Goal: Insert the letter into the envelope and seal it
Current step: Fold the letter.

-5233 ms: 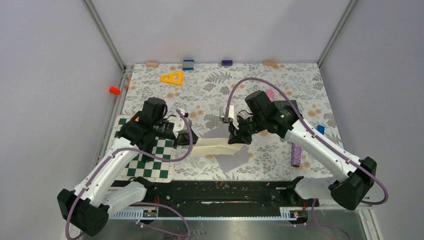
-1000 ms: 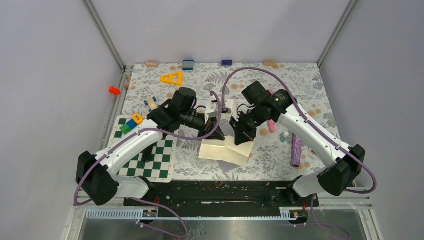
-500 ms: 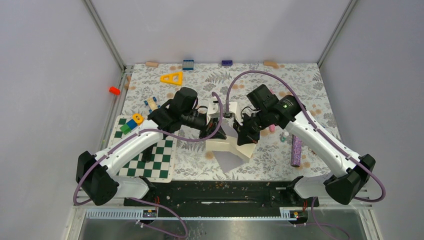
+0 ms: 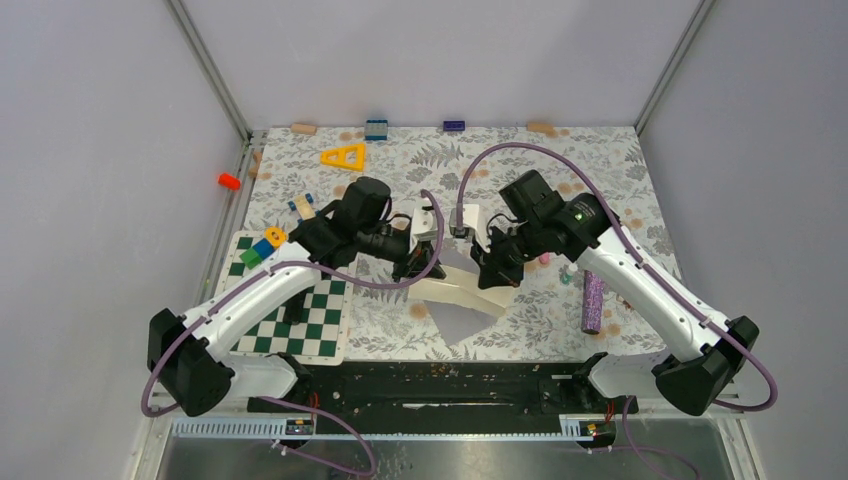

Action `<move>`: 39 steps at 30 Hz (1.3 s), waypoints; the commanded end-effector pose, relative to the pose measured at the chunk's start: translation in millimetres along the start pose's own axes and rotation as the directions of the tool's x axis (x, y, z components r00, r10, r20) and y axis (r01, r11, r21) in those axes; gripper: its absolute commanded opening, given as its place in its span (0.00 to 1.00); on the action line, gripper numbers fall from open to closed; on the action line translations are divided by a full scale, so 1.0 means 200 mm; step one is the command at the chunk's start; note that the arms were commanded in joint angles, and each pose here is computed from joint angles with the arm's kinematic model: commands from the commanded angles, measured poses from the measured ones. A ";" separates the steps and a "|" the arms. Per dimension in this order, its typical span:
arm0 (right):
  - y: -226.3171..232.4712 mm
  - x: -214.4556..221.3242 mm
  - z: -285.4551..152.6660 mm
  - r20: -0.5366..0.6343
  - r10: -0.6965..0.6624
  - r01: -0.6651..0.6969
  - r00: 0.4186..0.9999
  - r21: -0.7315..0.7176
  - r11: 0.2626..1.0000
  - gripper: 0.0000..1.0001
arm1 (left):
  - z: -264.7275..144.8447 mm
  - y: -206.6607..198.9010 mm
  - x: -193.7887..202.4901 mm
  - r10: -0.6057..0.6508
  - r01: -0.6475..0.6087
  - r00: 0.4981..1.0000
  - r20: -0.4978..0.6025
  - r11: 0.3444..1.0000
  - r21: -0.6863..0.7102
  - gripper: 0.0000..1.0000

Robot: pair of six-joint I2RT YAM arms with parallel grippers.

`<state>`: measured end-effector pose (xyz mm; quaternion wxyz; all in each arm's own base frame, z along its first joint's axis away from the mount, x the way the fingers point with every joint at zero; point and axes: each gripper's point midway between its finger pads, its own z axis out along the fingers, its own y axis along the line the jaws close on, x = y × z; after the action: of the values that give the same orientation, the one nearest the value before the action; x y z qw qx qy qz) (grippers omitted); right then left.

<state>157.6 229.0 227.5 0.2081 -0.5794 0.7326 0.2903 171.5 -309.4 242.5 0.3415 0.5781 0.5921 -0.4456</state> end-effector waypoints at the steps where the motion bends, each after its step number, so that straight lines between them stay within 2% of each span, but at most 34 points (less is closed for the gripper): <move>1: -0.01 0.03 -0.02 -0.017 -0.009 0.009 1.000 0.020 1.000 0.00 | -0.07 0.00 -0.10 0.098 -0.097 0.995 0.028 0.994 -0.047 0.00; 2: -0.01 0.03 -0.02 -0.019 -0.010 0.011 1.000 0.023 1.000 0.00 | -0.07 0.00 -0.10 0.102 -0.101 0.994 0.027 0.994 -0.049 0.00; 5: -0.02 0.04 -0.03 -0.023 -0.008 0.009 1.000 0.031 0.999 0.00 | -0.08 0.00 -0.10 0.114 -0.112 0.993 0.022 0.992 -0.058 0.16; 7: -0.02 0.04 -0.03 -0.022 -0.010 0.011 1.000 0.035 0.999 0.00 | -0.09 0.00 -0.10 0.124 -0.122 0.992 0.019 0.990 -0.066 0.18; 9: -0.03 0.05 -0.03 -0.025 -0.010 0.011 1.000 0.041 0.999 0.00 | -0.11 0.01 -0.10 0.134 -0.132 0.991 0.016 0.988 -0.079 0.17; 11: -0.03 0.05 -0.04 -0.023 -0.011 0.012 1.000 0.045 0.999 0.00 | -0.12 0.01 -0.10 0.142 -0.140 0.990 0.015 0.986 -0.091 0.01; 15: -0.04 0.05 -0.05 -0.021 -0.014 0.015 1.000 0.051 0.999 0.00 | -0.13 0.01 -0.10 0.153 -0.150 0.988 0.016 0.984 -0.097 0.00; 17: -0.03 0.05 -0.05 -0.016 -0.016 0.017 1.000 0.054 0.998 0.00 | -0.14 0.01 -0.10 0.155 -0.152 0.988 0.015 0.983 -0.099 0.24; 18: -0.03 0.05 -0.06 -0.014 -0.018 0.018 1.000 0.056 0.998 0.00 | -0.14 0.01 -0.10 0.155 -0.152 0.988 0.014 0.983 -0.100 0.30; 19: -0.03 0.05 -0.06 -0.012 -0.021 0.022 1.000 0.058 0.998 0.00 | -0.14 0.01 -0.09 0.155 -0.153 0.988 0.013 0.983 -0.102 0.32; 21: -0.03 0.05 -0.07 -0.009 -0.024 0.024 1.000 0.063 0.998 0.00 | -0.14 0.01 -0.10 0.157 -0.155 0.987 0.012 0.982 -0.108 0.27; 23: -0.03 0.05 -0.08 -0.005 -0.027 0.027 1.000 0.066 0.997 0.00 | -0.14 0.02 -0.09 0.157 -0.155 0.988 0.010 0.982 -0.110 0.03; 24: -0.03 0.05 -0.08 -0.002 -0.027 0.027 1.000 0.067 0.997 0.00 | -0.14 0.02 -0.09 0.156 -0.154 0.988 0.009 0.982 -0.112 0.00; 27: -0.03 0.05 -0.09 0.008 -0.031 0.030 0.999 0.070 0.997 0.00 | -0.14 0.02 -0.09 0.153 -0.151 0.988 0.011 0.982 -0.110 0.00; 29: -0.02 0.05 -0.10 0.014 -0.033 0.032 0.999 0.074 0.997 0.00 | -0.14 0.02 -0.08 0.151 -0.149 0.988 0.011 0.983 -0.108 0.25; 31: -0.02 0.04 -0.12 0.028 -0.036 0.034 0.999 0.076 0.997 0.00 | -0.14 0.03 -0.09 0.151 -0.148 0.989 0.013 0.983 -0.111 0.37; 33: -0.02 0.02 -0.13 0.048 -0.033 0.030 0.998 0.072 0.997 0.00 | -0.14 0.03 -0.09 0.149 -0.146 0.989 0.017 0.983 -0.114 0.56; 35: -0.01 0.02 -0.14 0.065 -0.033 0.028 0.997 0.068 0.997 0.00 | -0.15 0.04 -0.10 0.147 -0.143 0.989 0.022 0.982 -0.121 0.59; 39: 0.00 0.00 -0.16 0.092 -0.025 0.019 0.995 0.057 0.998 0.00 | -0.15 0.04 -0.10 0.136 -0.131 0.990 0.036 0.984 -0.116 0.57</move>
<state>166.3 207.4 240.7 0.2515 -0.5671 0.7360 0.2712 182.5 -288.7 253.7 0.3879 0.5893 0.5880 -0.3957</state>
